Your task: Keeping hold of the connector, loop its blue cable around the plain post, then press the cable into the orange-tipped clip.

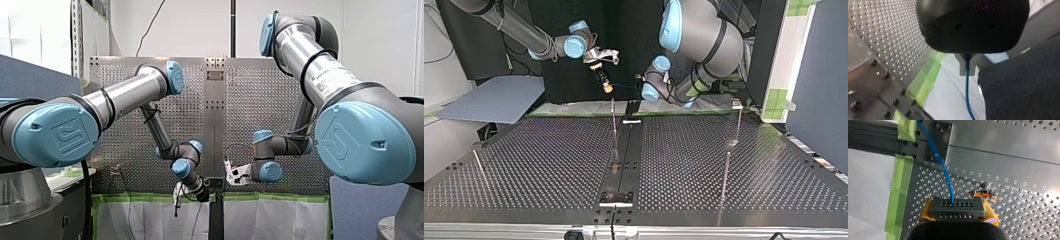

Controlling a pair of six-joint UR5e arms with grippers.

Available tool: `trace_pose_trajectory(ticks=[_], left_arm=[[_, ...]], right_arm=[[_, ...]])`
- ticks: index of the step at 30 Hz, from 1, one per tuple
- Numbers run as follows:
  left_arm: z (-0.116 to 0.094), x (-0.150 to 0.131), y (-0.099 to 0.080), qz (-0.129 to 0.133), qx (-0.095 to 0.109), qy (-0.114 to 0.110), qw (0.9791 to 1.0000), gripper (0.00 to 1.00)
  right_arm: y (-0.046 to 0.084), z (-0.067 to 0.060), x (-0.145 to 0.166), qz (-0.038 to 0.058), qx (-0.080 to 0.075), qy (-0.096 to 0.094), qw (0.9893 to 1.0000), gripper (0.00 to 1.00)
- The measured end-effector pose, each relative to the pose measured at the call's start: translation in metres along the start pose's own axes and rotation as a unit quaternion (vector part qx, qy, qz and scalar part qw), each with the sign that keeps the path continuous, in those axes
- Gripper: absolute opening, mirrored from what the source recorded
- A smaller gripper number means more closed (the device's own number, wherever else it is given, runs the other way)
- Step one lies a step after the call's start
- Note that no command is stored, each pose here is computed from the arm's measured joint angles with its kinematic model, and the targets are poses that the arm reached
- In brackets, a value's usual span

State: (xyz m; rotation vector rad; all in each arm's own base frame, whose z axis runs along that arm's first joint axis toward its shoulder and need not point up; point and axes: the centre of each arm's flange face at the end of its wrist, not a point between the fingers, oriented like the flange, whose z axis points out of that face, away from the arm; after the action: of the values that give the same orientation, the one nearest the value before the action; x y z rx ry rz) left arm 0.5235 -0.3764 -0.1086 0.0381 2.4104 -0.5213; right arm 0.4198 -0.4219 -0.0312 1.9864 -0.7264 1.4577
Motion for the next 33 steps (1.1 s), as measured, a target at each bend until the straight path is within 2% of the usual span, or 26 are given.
trace_pose_trajectory(ticks=[3,8,12,17,22,30,33], left_arm=[[-0.005,-0.002,0.004,-0.003,-0.006,-0.010,0.9999,0.00],[-0.013,0.003,0.008,-0.020,-0.006,-0.021,0.9996,0.00],[-0.018,0.012,0.008,-0.025,-0.005,-0.027,0.9993,0.00],[-0.030,0.010,0.004,-0.029,-0.007,-0.045,0.9985,0.00],[-0.044,0.003,-0.002,-0.042,-0.006,-0.071,0.9966,0.00],[-0.066,-0.004,-0.024,-0.032,0.001,-0.113,0.9931,0.00],[-0.071,-0.007,-0.034,-0.028,0.002,-0.133,0.9907,0.00]], right_arm=[[0.001,0.000,-0.001,0.0005,-0.002,-0.002,1.0000,0.00],[0.003,0.000,-0.001,0.0010,-0.005,-0.003,1.0000,0.00],[0.004,0.000,-0.001,0.0012,-0.005,-0.003,1.0000,0.00],[0.005,0.000,-0.001,0.0014,-0.006,-0.003,1.0000,0.00],[0.005,-0.001,-0.001,0.0022,-0.006,-0.004,1.0000,0.00],[0.013,-0.001,-0.003,0.0095,-0.019,-0.010,0.9997,0.00],[0.018,-0.001,-0.004,0.0140,-0.025,-0.011,0.9995,0.00]])
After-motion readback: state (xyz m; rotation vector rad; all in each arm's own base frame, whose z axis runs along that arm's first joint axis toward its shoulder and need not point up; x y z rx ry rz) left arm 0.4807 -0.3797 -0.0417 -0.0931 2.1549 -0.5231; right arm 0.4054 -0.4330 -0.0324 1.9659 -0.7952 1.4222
